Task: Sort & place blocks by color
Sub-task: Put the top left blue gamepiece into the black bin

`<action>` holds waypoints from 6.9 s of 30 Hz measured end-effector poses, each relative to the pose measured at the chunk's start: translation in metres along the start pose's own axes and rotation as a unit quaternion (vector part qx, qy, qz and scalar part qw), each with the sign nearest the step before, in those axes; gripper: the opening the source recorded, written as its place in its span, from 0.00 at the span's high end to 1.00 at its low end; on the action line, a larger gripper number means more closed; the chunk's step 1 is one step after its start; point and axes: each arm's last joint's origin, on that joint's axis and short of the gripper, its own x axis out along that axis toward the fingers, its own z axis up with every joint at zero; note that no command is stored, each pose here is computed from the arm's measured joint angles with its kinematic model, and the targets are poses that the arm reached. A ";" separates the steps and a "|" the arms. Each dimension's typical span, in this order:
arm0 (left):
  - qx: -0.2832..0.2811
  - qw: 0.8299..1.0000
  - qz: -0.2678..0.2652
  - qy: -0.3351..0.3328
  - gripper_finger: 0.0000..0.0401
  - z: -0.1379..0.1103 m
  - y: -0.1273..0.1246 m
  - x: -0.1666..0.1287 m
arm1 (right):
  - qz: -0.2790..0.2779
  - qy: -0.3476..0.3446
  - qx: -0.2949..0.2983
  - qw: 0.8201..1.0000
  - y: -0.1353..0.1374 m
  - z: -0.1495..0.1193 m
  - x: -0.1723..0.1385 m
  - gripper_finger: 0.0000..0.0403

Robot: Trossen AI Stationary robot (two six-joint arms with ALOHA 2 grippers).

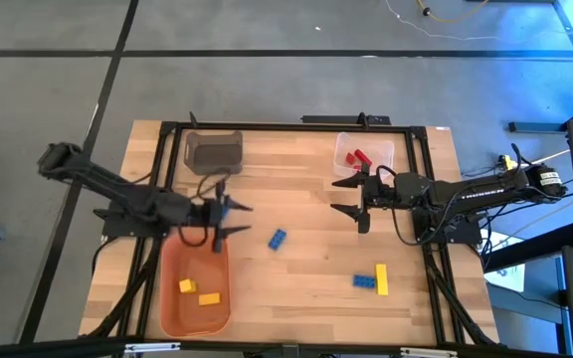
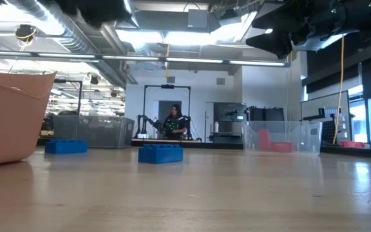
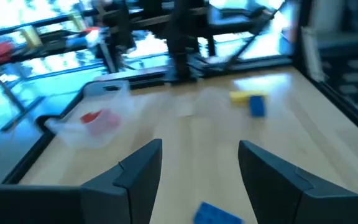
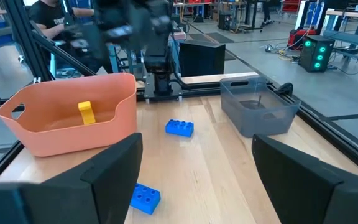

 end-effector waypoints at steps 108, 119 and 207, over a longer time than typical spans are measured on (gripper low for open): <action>-0.238 0.861 0.275 0.356 0.94 -0.096 0.070 0.033 | 0.000 0.008 0.012 1.000 0.000 -0.001 0.000 0.25; -0.238 0.862 0.276 0.353 0.99 -0.096 0.070 0.033 | 0.000 0.008 0.012 1.000 0.000 -0.001 0.000 0.25; -0.270 0.741 0.418 0.451 0.56 -0.143 0.095 -0.011 | -0.001 0.015 0.025 1.000 0.000 -0.003 0.000 0.25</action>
